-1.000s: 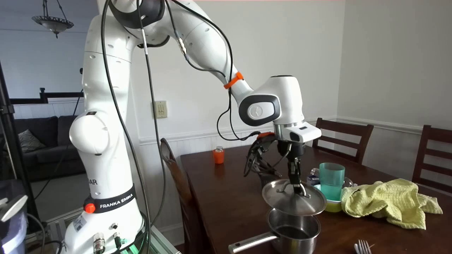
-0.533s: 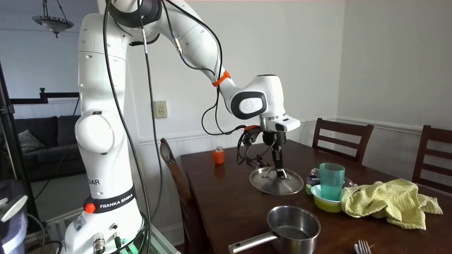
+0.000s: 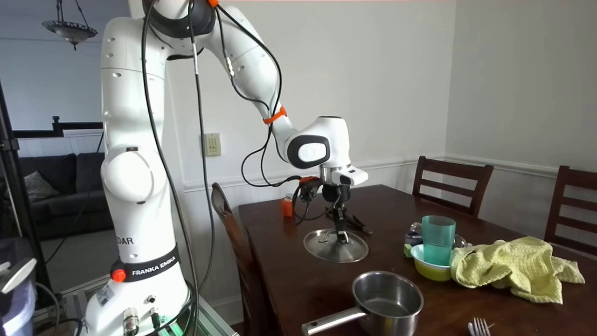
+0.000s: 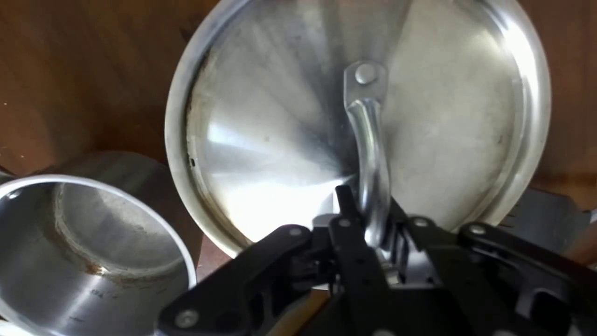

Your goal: Remove the lid from the pot and put it on the table to the left of the pot

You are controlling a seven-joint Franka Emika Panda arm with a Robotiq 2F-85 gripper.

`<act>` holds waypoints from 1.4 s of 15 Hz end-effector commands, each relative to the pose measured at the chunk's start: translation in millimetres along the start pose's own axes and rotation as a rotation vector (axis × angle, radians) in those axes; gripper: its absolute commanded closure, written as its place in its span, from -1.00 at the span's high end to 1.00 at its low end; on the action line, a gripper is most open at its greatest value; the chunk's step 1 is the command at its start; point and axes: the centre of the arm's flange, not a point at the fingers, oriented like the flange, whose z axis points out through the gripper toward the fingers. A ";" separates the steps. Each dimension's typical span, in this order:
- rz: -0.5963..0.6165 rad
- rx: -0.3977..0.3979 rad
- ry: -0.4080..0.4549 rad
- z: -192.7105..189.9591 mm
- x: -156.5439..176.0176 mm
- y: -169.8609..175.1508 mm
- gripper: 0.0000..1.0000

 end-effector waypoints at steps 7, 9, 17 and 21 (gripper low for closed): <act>-0.021 -0.008 -0.006 17.7 -13.7 0.8 -0.93; -0.035 -0.007 0.017 29.9 -21.8 1.4 -0.93; -0.011 0.013 0.080 61.8 -38.1 0.1 -0.93; -0.004 0.007 0.066 74.3 -41.2 -0.1 -0.93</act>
